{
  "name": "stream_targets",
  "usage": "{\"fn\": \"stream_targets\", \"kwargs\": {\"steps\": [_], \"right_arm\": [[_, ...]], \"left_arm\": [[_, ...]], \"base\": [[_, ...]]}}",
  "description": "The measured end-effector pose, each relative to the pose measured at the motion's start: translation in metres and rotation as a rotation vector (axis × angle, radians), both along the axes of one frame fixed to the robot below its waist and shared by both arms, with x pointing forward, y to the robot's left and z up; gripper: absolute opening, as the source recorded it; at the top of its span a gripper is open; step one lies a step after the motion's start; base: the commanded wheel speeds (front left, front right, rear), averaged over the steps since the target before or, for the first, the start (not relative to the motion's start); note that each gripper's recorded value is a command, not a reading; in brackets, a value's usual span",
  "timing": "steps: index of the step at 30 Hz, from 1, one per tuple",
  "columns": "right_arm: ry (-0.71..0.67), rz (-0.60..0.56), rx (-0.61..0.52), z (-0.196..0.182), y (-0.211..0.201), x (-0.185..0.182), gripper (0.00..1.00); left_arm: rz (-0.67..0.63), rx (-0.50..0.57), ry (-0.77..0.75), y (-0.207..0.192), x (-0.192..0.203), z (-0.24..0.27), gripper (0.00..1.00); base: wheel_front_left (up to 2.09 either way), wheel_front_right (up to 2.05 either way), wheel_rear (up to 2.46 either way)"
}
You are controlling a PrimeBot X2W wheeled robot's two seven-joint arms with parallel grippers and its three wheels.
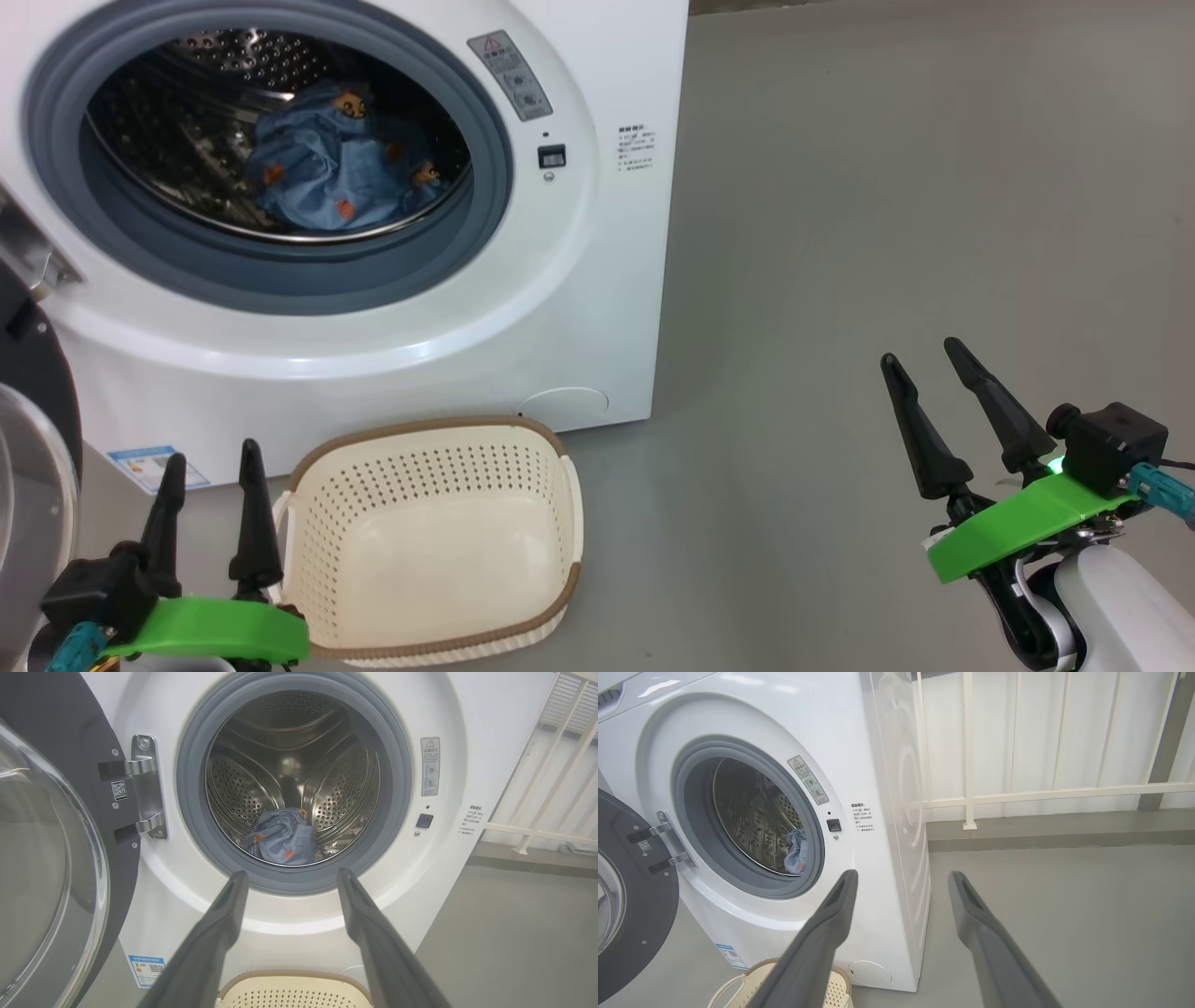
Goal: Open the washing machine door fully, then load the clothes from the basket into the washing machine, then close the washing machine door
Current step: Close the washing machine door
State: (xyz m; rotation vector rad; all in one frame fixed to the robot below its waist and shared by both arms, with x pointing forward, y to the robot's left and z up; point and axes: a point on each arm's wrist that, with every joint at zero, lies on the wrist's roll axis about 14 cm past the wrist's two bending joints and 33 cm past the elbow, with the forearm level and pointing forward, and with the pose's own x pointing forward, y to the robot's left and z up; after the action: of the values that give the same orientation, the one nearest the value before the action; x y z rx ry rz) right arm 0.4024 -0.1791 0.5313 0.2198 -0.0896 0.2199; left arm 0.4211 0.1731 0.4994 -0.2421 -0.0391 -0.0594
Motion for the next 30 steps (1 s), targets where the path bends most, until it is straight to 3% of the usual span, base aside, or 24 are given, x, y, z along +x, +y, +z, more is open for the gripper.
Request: {"fn": "stream_targets", "kwargs": {"steps": [7,30], "right_arm": [[-0.002,0.003,-0.004,0.0007,0.0003,-0.0003,1.00],[0.001,-0.002,-0.003,-0.0003,-0.0013,0.0004,1.00]], "left_arm": [[-0.001,0.000,-0.002,-0.0003,-0.0007,0.0009,1.00],[-0.008,0.006,0.005,-0.0016,-0.0003,-0.0014,1.00]], "base": [[-0.70,0.70,0.00],[-0.01,0.01,0.00]]}}
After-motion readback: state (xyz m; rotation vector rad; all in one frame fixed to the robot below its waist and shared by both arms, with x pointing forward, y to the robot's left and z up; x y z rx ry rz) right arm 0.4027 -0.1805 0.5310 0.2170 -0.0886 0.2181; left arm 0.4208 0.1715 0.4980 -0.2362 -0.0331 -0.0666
